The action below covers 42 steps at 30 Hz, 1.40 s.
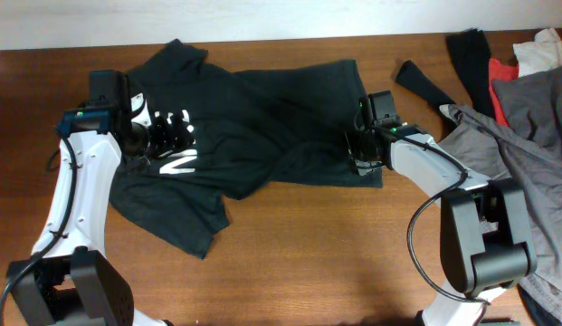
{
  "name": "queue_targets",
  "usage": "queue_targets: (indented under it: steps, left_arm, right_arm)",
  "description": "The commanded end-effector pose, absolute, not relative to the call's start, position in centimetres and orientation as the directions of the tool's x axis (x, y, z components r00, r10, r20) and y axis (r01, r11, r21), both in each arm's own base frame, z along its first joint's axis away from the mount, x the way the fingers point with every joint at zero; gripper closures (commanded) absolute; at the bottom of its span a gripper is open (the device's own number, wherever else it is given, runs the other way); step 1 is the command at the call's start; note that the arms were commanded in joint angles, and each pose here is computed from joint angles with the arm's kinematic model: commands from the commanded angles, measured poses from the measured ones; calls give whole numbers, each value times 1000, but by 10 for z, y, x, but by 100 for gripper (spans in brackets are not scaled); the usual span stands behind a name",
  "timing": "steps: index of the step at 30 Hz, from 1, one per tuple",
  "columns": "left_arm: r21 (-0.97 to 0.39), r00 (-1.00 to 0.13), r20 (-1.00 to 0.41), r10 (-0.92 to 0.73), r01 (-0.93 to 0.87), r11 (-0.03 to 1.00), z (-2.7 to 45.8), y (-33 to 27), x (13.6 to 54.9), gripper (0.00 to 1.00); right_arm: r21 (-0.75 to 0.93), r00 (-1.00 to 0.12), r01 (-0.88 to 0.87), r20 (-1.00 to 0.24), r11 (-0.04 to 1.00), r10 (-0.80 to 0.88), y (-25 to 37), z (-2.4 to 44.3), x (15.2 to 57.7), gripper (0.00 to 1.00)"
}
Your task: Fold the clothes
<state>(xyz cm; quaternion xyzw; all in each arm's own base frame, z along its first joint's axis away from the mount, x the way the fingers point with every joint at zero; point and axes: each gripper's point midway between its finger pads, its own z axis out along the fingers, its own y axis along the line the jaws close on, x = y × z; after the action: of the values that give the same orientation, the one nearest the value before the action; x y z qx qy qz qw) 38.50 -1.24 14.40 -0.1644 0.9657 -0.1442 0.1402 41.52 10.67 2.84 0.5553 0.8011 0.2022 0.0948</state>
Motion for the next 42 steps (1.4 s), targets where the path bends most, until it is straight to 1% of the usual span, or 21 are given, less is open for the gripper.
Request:
queue_targets:
  steps: [1, 3, 5, 9, 11, 13, 14, 15, 17, 22, 28, 32, 35, 39, 42]
  left_arm:
    - [-322, -911, -217, -352, -273, 906, 141, -13, 384, 1]
    - [-322, -911, -217, -352, -273, 906, 141, -13, 384, 1]
    - [-322, -911, -217, -352, -273, 906, 141, -13, 384, 1]
    - [-322, -911, -217, -352, -273, 906, 141, -13, 384, 1]
    - [-322, -911, -217, -352, -273, 906, 141, -13, 384, 1]
    - [-322, -911, -217, -352, -273, 906, 141, -13, 384, 1]
    - [-322, -911, -217, -352, -273, 906, 141, -13, 384, 1]
    - [-322, -911, -217, -352, -273, 906, 141, -13, 384, 1]
    - [-322, -911, -217, -352, -273, 906, 141, -13, 384, 1]
    - [-322, -911, -217, -352, -273, 906, 141, -13, 384, 1]
    - [-322, -911, -217, -352, -273, 906, 141, -13, 384, 1]
    - [-322, -911, -217, -352, -273, 906, 141, -13, 384, 1]
    - [-322, -911, -217, -352, -273, 906, 141, -13, 384, 1]
    - [-322, -911, -217, -352, -273, 906, 141, -13, 384, 1]
    - [-322, -911, -217, -352, -273, 906, 141, -13, 384, 1]
  right_arm:
    - [402, -343, 866, 44, 298, 938, 102, 18, 411, 60]
    - [401, -347, 864, 34, 305, 937, 101, 18, 412, 62]
    - [393, -346, 867, 33, 306, 938, 100, 17, 410, 67]
    - [391, -367, 858, 17, 332, 930, 99, 17, 410, 81]
    - [389, -379, 852, -3, 350, 925, 96, 17, 410, 85]
    - [387, -383, 851, -9, 356, 924, 96, 16, 410, 90]
    - [385, -383, 851, -9, 356, 924, 96, 16, 410, 95]
    - [384, -383, 852, -8, 356, 924, 96, 16, 409, 96]
    - [381, -392, 849, -11, 367, 920, 96, 16, 408, 96]
    - [381, -459, 814, -42, 439, 887, 95, 17, 409, 96]
    - [368, -556, 753, -87, 545, 827, 93, 35, 399, 96]
    - [306, -595, 749, -77, 587, 800, 89, 37, 380, 96]
    - [229, -601, 768, -63, 598, 797, 81, 32, 362, 96]
    - [181, -656, 735, -57, 654, 753, 79, 30, 351, 96]
    - [114, -667, 737, -30, 666, 744, 74, 27, 334, 96]
